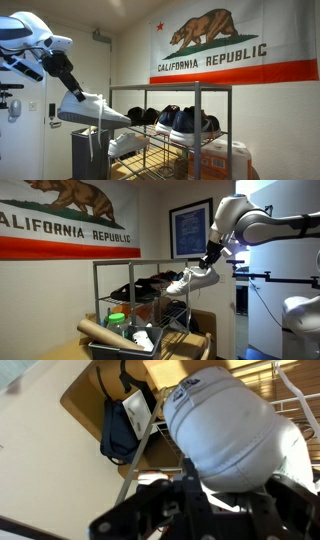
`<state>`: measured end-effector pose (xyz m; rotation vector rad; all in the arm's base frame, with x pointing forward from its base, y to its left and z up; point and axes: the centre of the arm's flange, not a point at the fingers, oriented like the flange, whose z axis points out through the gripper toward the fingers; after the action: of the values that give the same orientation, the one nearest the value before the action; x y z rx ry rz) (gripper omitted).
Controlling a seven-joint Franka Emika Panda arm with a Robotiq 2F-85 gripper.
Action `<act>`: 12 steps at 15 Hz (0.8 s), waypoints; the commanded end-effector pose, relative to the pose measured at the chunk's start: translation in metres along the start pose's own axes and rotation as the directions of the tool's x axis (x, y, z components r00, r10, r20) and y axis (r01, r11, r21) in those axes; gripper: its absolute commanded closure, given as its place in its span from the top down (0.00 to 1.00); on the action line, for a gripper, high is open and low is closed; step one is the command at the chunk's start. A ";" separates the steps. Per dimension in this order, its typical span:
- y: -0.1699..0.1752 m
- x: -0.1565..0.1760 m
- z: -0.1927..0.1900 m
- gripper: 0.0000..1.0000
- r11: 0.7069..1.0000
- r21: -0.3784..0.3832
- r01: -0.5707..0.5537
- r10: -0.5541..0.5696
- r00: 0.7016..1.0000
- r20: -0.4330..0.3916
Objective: Pick up the right white tennis shoe from the third shelf and put it on the topmost shelf
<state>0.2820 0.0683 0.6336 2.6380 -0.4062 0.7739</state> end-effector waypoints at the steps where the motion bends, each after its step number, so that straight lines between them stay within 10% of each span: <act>1: 0.001 0.029 -0.038 0.02 1.000 -0.009 0.011 -0.011 0.999 -0.044; 12: -0.013 0.094 -0.096 0.02 0.998 -0.057 0.004 -0.010 0.995 -0.098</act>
<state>0.2977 0.0952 0.7191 2.5701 -0.4069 0.8749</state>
